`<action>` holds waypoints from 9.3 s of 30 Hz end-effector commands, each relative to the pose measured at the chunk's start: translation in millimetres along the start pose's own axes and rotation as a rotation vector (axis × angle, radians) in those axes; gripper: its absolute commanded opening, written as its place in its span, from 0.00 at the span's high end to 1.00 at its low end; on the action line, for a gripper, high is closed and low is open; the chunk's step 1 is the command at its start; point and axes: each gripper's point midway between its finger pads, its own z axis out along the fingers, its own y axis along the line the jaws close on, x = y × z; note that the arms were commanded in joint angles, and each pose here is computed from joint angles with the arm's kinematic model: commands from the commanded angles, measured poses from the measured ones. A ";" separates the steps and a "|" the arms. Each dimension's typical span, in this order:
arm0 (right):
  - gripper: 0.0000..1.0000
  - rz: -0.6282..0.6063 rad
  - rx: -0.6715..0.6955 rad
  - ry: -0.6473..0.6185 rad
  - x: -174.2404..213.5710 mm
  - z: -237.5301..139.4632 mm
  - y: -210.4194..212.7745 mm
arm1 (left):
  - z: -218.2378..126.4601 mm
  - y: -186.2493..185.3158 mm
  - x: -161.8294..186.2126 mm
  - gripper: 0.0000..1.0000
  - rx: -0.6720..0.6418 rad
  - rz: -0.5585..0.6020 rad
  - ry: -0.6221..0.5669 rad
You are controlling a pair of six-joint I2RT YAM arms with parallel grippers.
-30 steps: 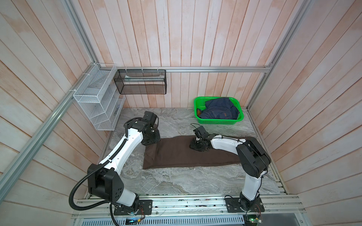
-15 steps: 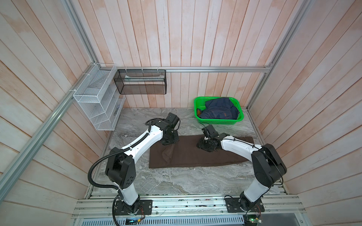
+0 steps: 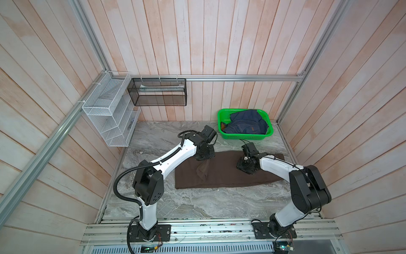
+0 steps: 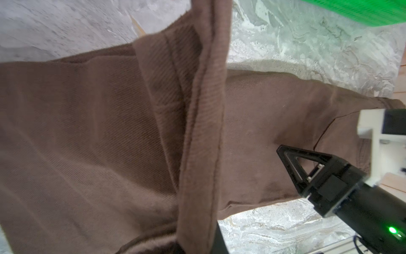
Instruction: Fold and stack the trousers
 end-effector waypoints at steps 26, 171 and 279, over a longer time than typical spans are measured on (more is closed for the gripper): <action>0.53 -0.018 -0.010 -0.022 -5.6 -13.8 2.9 | 61.8 -61.1 15.5 0.59 0.110 0.022 0.104; 0.47 -0.128 -0.071 0.001 -13.6 -26.9 11.2 | -107.2 348.2 8.8 1.00 -0.539 -0.264 -0.137; 0.47 -0.003 -0.082 -0.086 -55.7 -66.0 -46.0 | -11.0 -207.4 23.6 0.47 0.474 0.414 -0.040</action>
